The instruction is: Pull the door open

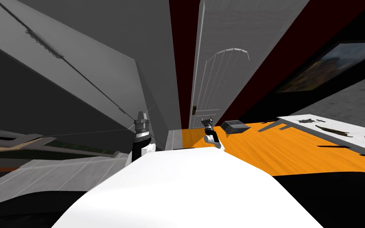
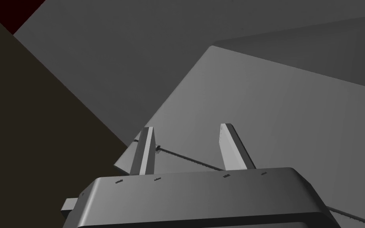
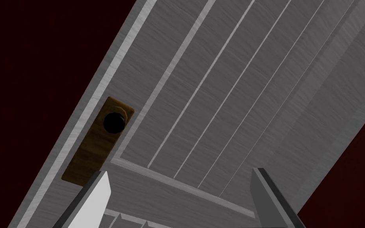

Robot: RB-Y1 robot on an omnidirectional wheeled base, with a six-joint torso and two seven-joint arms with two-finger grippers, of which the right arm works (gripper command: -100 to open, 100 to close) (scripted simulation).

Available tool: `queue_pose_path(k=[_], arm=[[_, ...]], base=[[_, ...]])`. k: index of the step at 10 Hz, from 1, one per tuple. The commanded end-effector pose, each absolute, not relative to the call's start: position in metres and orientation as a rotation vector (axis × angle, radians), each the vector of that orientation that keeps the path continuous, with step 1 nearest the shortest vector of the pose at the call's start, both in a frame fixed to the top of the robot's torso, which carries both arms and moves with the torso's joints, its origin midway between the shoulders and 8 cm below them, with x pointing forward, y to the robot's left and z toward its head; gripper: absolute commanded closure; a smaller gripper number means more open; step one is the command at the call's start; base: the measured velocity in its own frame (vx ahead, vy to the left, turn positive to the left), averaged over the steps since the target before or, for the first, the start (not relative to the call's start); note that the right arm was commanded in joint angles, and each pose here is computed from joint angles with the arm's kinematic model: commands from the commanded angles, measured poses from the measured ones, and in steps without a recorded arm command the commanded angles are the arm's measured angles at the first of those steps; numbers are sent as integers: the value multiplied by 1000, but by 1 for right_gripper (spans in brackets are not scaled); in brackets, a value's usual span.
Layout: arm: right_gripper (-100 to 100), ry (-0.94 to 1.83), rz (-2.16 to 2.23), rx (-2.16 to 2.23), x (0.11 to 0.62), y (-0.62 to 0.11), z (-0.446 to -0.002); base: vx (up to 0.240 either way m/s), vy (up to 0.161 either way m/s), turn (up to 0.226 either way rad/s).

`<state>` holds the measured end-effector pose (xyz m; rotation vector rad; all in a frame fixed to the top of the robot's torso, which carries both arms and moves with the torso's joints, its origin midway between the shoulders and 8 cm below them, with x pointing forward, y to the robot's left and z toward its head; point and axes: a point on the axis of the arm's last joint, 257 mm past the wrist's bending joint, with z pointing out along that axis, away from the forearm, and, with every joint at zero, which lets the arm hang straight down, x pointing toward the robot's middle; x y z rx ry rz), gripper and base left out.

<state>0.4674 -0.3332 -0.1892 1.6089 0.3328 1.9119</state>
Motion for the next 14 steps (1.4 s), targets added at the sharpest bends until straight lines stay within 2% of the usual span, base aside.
queue_pose_path(k=[1, 10, 14], arm=[[-100, 294, 1933, 1650, 470, -336, -198], [-100, 77, 2016, 1850, 482, -342, -241], [-100, -59, 2051, 1952, 487, -344, -264]], base=[[77, -71, 126], [69, -65, 124], [83, -98, 161]])
